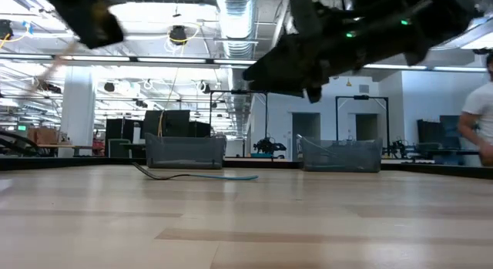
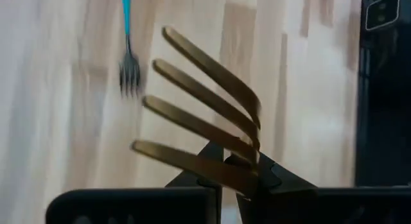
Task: Sort silverware by color (type)
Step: Put the gold fork into the white bin
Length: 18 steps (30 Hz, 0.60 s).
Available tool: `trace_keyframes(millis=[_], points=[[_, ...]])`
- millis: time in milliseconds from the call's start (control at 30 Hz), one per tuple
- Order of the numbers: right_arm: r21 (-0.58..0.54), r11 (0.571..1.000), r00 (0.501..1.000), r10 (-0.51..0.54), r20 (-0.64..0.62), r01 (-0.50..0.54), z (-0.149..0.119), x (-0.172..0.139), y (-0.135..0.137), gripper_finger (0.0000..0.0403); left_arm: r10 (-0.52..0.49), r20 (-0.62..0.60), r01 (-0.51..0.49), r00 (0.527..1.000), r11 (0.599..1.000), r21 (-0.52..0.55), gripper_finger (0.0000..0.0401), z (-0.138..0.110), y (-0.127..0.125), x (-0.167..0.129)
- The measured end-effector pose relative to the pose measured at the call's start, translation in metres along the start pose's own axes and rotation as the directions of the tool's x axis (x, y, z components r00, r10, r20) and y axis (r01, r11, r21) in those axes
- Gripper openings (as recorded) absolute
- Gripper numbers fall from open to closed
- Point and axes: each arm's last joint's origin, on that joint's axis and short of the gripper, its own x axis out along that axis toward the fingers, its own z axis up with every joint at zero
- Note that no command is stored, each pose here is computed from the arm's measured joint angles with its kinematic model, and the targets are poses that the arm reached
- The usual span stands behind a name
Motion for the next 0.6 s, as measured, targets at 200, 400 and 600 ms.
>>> trace_keyframes(millis=[200,400,600], points=[[-0.069,0.998,0.995,-0.008,-0.104,0.001,0.02,0.017,0.001,0.0174,-0.058,-0.096,0.043,0.994,0.988,-0.147,0.0014,-0.035,-0.017,-0.023],[-0.102,0.995,0.992,-0.023,-0.123,0.011,0.03,0.023,0.002,0.0173,-0.137,-0.109,0.112,0.984,0.971,-0.211,0.0015,-0.058,-0.031,-0.042],[-0.085,0.996,0.992,0.009,-0.129,-0.02,0.031,0.026,0.0,0.0173,-0.121,-0.157,0.082,0.98,0.969,-0.235,0.0015,-0.077,-0.035,-0.04]])
